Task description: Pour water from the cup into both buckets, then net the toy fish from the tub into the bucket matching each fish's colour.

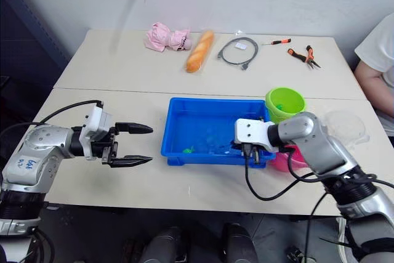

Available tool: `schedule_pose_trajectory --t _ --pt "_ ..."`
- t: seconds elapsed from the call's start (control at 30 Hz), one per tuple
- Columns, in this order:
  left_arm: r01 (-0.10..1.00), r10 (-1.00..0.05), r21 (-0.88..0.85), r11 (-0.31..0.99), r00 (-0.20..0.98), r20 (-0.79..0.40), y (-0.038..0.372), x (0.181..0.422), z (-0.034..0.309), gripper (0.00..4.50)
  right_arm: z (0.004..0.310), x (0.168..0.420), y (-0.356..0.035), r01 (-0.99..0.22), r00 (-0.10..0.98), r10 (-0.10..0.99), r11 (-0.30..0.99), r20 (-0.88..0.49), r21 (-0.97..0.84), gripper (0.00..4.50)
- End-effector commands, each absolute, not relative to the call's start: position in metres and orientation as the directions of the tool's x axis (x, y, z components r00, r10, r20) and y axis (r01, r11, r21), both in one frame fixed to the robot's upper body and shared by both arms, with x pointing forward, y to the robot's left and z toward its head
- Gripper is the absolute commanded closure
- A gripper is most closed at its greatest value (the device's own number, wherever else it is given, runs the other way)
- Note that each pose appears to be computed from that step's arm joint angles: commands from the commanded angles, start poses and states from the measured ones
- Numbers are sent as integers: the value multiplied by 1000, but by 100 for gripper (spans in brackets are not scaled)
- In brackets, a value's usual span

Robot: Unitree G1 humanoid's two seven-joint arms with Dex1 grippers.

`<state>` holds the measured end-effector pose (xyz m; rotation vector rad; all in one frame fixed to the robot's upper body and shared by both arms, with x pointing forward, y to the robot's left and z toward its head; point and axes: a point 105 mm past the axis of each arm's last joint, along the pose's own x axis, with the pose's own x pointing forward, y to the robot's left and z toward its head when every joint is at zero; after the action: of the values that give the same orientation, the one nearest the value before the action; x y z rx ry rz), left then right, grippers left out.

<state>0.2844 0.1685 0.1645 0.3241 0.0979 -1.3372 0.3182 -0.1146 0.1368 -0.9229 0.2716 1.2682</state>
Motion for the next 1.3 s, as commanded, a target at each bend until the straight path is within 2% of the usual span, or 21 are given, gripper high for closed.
schedule_pose_trajectory --t 0.03,0.27,0.57,0.73,0.87,1.0,1.13,1.3 --pt "960 -937 213 180 234 -260 168 279 170 11 144 317 -97 -889 329 730 24 -599 -458 450" --pt "953 -940 243 183 242 -242 164 281 178 11 150 317 -76 -904 329 809 121 -486 -411 450" --pt "947 -943 272 172 237 -232 162 284 187 11 178 304 -91 -916 288 873 130 -394 -381 450" --pt "945 -955 266 192 242 -172 158 287 194 11 189 300 -122 -889 363 861 205 -356 -410 450" --pt "924 -962 311 223 259 -81 147 292 207 11 199 305 -150 -818 525 809 391 -266 -423 450" --pt "920 -967 309 240 256 -10 134 297 217 11 192 302 -170 -764 616 749 492 -246 -417 450" --pt "936 -972 272 224 235 -7 122 299 209 11 180 298 -182 -725 671 706 561 -227 -399 450" --pt "941 -972 246 231 231 28 110 304 209 11 192 294 -195 -649 744 653 657 -141 -383 450"
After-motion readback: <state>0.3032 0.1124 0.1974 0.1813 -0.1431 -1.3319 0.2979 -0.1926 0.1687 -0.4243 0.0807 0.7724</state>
